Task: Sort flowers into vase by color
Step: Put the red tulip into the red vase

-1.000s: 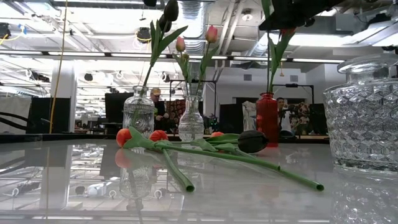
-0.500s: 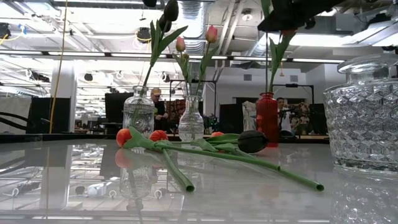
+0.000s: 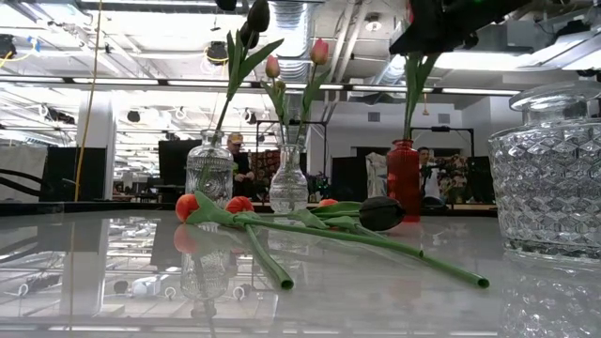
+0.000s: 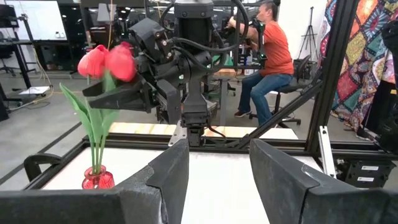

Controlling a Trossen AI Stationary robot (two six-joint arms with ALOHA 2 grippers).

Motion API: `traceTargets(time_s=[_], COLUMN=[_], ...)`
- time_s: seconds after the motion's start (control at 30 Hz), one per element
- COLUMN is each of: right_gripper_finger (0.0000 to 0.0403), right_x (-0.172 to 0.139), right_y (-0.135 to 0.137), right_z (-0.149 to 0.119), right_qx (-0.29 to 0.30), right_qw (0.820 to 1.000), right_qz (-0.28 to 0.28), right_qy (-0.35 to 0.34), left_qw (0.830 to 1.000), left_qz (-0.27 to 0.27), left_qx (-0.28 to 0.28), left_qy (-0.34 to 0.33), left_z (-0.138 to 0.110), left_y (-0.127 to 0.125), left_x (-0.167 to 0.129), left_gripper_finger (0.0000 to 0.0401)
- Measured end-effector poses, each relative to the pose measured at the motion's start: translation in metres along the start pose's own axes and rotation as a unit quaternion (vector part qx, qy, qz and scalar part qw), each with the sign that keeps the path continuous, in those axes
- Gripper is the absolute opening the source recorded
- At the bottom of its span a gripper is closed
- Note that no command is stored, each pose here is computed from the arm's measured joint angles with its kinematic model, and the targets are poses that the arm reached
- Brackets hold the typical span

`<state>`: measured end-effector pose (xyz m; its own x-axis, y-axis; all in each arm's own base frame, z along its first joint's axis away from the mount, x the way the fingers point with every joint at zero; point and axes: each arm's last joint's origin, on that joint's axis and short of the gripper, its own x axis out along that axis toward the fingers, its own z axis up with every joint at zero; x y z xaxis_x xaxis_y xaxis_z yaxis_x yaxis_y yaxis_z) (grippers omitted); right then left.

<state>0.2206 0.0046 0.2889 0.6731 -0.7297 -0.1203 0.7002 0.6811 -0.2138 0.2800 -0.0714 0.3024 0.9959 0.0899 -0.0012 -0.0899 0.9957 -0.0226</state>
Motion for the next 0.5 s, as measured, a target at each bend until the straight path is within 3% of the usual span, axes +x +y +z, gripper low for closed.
traceTargets(time_s=[0.5], right_gripper_finger=[0.0178], right_x=[-0.0019], right_y=[-0.0013], right_z=[-0.0025], right_qx=[-0.063], right_qw=[0.997], right_qz=[0.003], right_qy=[0.044], left_qw=[1.0], left_qz=[0.0], left_qx=[0.0], left_qy=[0.0], left_z=[-0.0001], left_y=[0.0], left_x=[0.0], left_gripper_finger=[0.0158])
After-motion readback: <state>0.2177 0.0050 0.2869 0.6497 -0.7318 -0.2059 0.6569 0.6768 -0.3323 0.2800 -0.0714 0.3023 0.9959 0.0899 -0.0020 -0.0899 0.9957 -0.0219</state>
